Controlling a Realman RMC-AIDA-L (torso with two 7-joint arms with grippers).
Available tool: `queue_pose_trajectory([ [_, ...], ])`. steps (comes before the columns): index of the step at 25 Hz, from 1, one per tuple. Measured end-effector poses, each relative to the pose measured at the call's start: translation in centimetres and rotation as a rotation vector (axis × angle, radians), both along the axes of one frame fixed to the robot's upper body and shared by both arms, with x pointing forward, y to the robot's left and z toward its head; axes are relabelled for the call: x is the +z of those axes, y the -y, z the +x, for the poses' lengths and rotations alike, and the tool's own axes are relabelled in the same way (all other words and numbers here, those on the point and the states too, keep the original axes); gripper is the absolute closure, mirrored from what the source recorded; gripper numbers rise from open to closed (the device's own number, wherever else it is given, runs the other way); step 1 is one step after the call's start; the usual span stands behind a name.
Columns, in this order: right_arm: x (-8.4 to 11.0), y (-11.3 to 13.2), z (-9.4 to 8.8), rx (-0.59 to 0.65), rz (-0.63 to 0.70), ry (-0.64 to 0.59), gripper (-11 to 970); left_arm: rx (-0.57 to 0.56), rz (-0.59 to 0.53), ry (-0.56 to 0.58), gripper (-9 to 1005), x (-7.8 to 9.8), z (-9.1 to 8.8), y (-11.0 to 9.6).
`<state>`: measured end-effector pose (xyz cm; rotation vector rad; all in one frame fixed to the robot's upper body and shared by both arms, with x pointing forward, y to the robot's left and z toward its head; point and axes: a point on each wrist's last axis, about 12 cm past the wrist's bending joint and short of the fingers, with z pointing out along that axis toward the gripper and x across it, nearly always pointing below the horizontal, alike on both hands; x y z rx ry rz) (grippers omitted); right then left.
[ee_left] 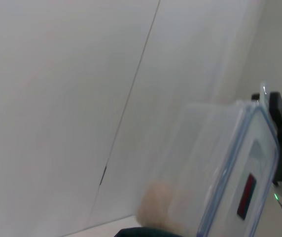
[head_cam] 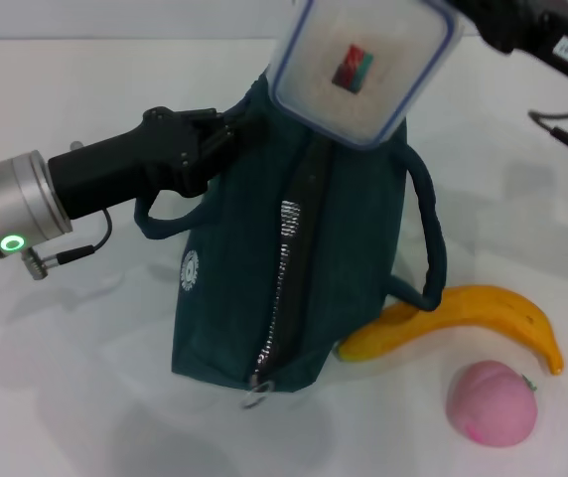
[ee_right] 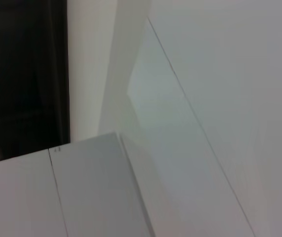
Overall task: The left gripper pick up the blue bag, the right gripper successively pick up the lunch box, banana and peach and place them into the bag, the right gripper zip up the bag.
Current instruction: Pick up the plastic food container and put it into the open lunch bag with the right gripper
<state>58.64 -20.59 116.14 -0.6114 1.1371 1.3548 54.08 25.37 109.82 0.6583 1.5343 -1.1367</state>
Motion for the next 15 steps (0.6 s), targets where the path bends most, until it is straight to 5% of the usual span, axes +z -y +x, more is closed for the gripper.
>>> queue_pose_trajectory([
  [15,-3.4,0.6,-2.2,0.035,-0.105,-0.111,781,0.020,-0.006,-0.003,951,0.0,0.5,0.2],
])
